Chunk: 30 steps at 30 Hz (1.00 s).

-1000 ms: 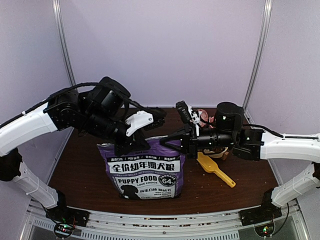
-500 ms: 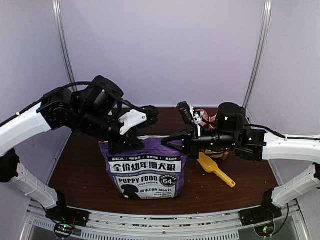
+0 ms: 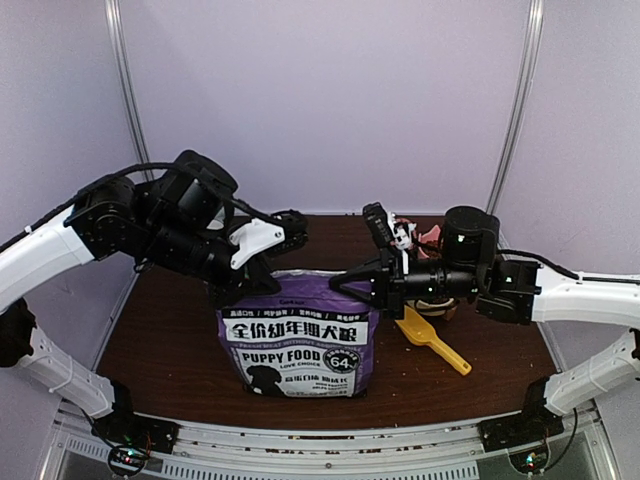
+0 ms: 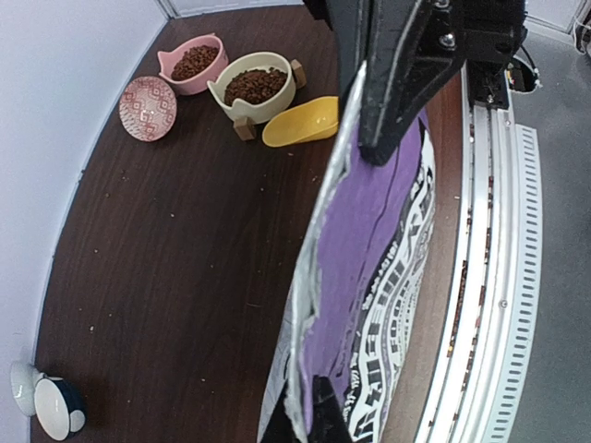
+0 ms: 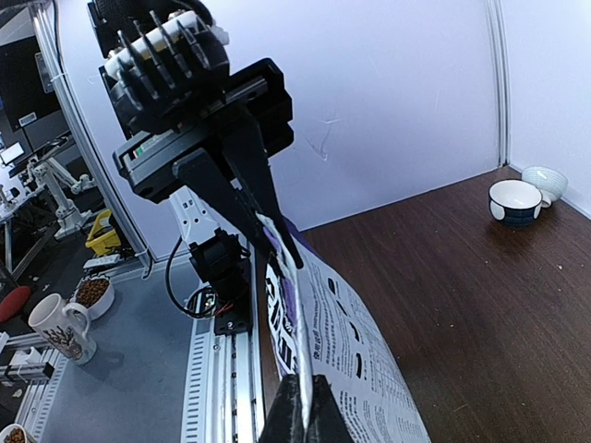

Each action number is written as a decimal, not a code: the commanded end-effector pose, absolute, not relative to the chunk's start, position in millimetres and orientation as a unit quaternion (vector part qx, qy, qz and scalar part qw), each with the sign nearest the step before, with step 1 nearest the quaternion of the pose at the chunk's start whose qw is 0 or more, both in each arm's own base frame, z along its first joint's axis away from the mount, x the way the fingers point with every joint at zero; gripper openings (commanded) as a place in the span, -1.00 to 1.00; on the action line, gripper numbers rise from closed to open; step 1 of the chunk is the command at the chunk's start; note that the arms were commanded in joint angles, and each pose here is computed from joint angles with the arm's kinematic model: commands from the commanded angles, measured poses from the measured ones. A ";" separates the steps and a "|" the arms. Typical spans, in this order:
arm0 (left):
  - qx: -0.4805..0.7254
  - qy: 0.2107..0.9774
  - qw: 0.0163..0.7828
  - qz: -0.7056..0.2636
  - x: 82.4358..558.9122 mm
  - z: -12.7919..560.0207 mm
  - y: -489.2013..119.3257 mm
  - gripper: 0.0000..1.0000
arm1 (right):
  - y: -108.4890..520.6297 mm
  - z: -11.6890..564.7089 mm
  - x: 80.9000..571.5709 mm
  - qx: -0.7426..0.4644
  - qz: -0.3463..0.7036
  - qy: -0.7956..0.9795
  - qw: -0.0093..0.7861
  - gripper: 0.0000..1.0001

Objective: Serve the pet food

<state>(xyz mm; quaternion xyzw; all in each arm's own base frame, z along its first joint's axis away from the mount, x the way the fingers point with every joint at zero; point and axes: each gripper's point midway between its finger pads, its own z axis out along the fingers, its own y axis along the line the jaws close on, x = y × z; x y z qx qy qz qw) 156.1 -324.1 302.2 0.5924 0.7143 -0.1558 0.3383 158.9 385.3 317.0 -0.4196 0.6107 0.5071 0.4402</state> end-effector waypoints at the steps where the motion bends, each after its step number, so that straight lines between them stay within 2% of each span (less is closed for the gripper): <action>1: 0.579 0.727 0.348 -0.125 165.3 303.7 -303.3 -1.00 | 372.9 339.3 157.7 -0.413 0.508 0.591 0.472 -1.00; 3: 0.576 0.729 0.350 -0.121 167.0 304.0 -301.2 -1.00 | 372.1 338.9 157.7 -0.412 0.507 0.592 0.472 -1.00; 5: 0.573 0.732 0.351 -0.116 168.5 303.9 -298.3 -0.75 | 371.0 338.4 158.0 -0.411 0.506 0.593 0.473 -1.00; 6: 0.573 0.732 0.351 -0.115 169.0 303.6 -297.3 -0.71 | 370.6 338.6 158.0 -0.411 0.505 0.593 0.473 -1.00; 7: 0.572 0.733 0.350 -0.113 169.5 303.2 -296.3 -0.72 | 370.1 338.3 158.0 -0.411 0.505 0.593 0.473 -1.00; 9: 0.572 0.733 0.351 -0.112 169.7 302.9 -294.7 -1.00 | 369.6 338.3 157.7 -0.411 0.505 0.593 0.473 -1.00; 13: 0.571 0.735 0.350 -0.109 170.9 301.2 -290.7 -1.00 | 368.0 338.2 158.1 -0.410 0.503 0.594 0.475 -1.00; 15: 0.566 0.738 0.352 -0.103 173.7 301.5 -287.4 -0.69 | 367.3 336.7 157.7 -0.411 0.502 0.596 0.474 -1.00; 16: 0.565 0.739 0.353 -0.101 174.6 302.1 -285.9 -0.64 | 367.0 336.6 157.4 -0.411 0.502 0.596 0.473 -1.00; 17: 0.564 0.740 0.354 -0.100 175.2 302.6 -284.6 -0.69 | 366.5 336.9 157.7 -0.410 0.501 0.597 0.474 -1.00; 18: 0.564 0.739 0.355 -0.101 175.5 302.9 -284.2 -0.91 | 365.9 336.4 157.6 -0.410 0.501 0.597 0.473 -1.00; 19: 0.565 0.739 0.354 -0.101 175.0 303.0 -283.4 -1.00 | 365.7 336.4 157.9 -0.410 0.500 0.598 0.474 -1.00; 23: 0.560 0.742 0.356 -0.094 178.8 301.9 -279.1 -0.99 | 364.4 336.1 157.5 -0.409 0.500 0.599 0.474 -1.00; 25: 0.556 0.745 0.358 -0.088 181.4 301.8 -275.4 -0.74 | 363.4 336.8 157.7 -0.408 0.499 0.599 0.475 -1.00; 27: 0.554 0.746 0.359 -0.086 182.7 302.0 -272.8 -0.67 | 362.7 335.7 157.4 -0.409 0.498 0.600 0.474 -1.00; 28: 0.553 0.747 0.360 -0.086 183.1 302.6 -271.7 -0.74 | 362.0 335.9 157.6 -0.408 0.497 0.601 0.475 -1.00; 29: 0.553 0.746 0.360 -0.086 183.0 302.5 -270.9 -0.98 | 361.6 334.9 157.9 -0.407 0.497 0.602 0.474 -1.00; 30: 0.554 0.746 0.360 -0.087 182.6 302.5 -270.3 -1.00 | 361.5 334.8 157.7 -0.407 0.496 0.602 0.474 -1.00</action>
